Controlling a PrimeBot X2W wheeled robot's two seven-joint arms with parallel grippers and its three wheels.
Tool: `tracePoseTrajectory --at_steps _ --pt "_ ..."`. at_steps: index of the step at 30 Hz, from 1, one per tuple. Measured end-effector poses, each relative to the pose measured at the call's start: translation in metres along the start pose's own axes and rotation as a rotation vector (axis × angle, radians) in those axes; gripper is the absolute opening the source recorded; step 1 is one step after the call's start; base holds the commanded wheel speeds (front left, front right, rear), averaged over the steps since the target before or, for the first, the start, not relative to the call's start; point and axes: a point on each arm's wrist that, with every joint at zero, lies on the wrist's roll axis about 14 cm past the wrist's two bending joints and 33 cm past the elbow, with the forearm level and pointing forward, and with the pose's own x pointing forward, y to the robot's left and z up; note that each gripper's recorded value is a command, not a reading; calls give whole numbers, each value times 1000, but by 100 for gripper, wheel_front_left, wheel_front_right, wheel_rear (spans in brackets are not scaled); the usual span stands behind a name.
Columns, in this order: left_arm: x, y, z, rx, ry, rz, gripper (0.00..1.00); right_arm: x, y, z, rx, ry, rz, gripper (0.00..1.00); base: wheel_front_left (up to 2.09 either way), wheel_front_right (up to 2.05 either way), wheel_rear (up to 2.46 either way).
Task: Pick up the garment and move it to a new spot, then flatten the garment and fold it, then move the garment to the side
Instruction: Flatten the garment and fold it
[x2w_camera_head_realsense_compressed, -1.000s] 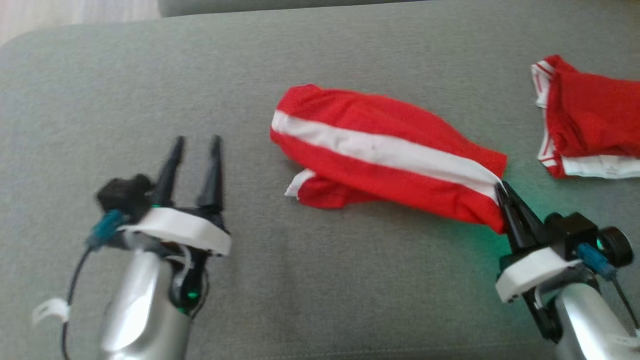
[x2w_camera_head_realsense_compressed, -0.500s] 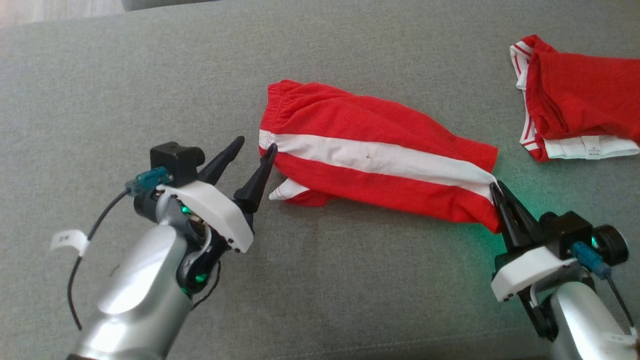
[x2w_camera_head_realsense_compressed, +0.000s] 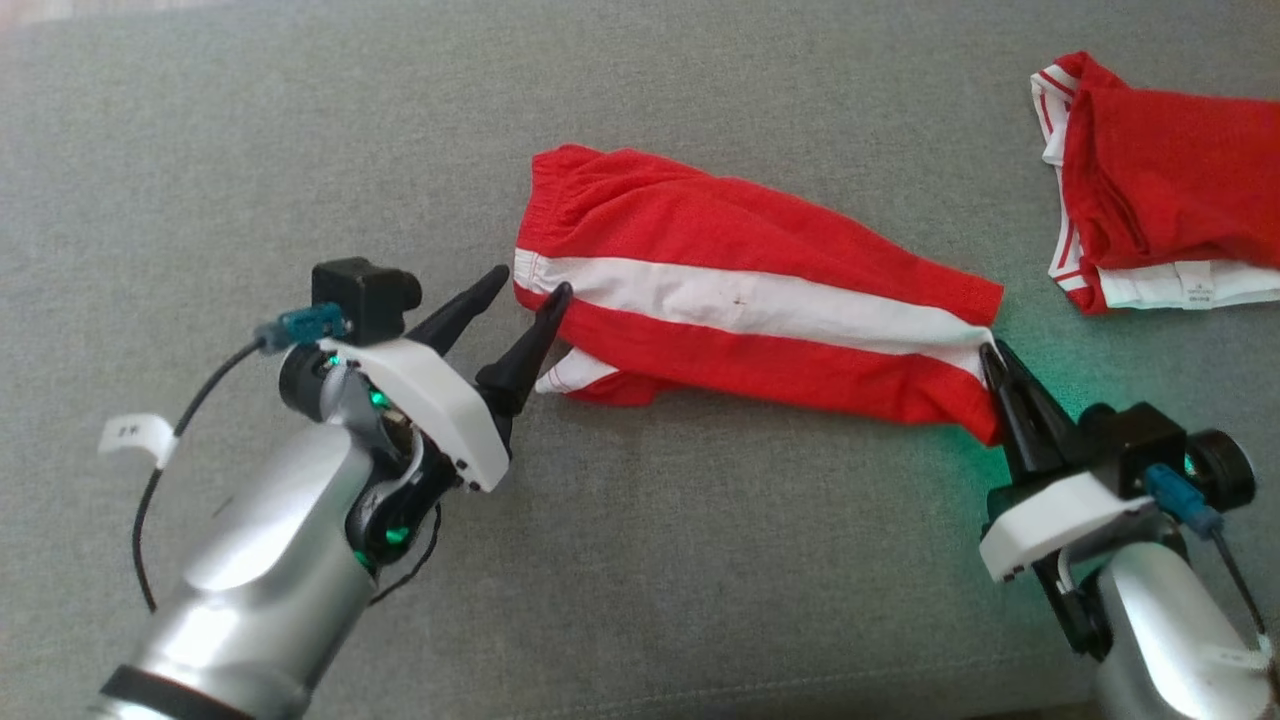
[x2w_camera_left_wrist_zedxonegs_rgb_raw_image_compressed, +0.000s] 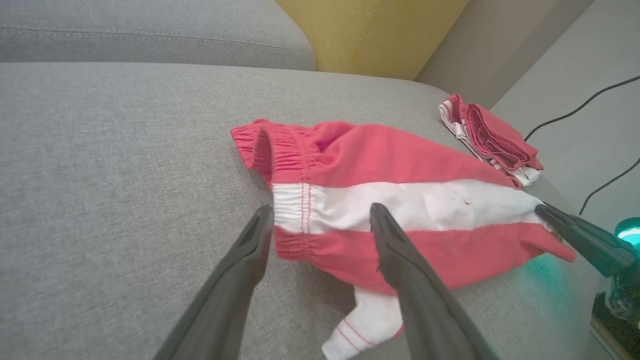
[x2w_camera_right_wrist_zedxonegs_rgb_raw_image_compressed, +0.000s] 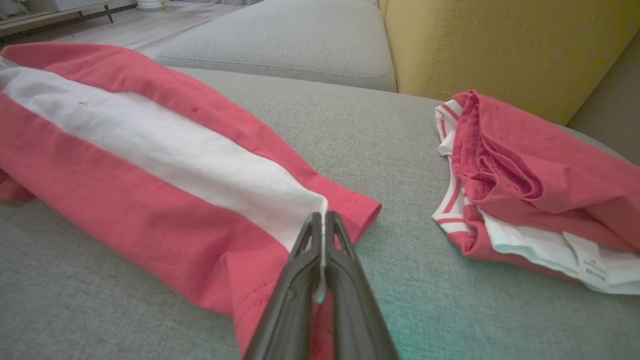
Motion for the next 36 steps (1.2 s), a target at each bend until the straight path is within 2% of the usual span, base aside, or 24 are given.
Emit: tracePoseTrajectory --at_steps 12,13,14,15,16,24,28,31,36 --pt "15 2 -7 -10 44 -22 100 6 -4 -3 0 7 -6 0 0 0 0" --pt "16 3 -7 -13 47 -22 95 7 -4 -2 -1 4 -6 0 0 0 0" --pt "16 3 -8 -13 49 -24 63 8 -5 -1 -1 2 -7 0 0 0 0" --pt "16 2 -7 -13 40 -30 11 9 -4 -1 -1 2 -6 0 0 0 0" --pt "16 2 -5 -15 30 -29 0 9 -5 -1 -1 2 -7 0 0 0 0" --pt "8 6 0 27 14 -27 0 9 -3 5 -8 -15 -2 0 0 0 0" --pt "4 5 16 59 -31 -31 0 9 -8 21 -45 -60 2 0 0 0 0" --pt "0 2 31 84 -64 -38 0 12 -15 50 -99 -134 7 0 0 0 0" --pt "-6 -10 68 141 -140 -65 0 15 -30 123 -217 -296 5 0 0 0 0"
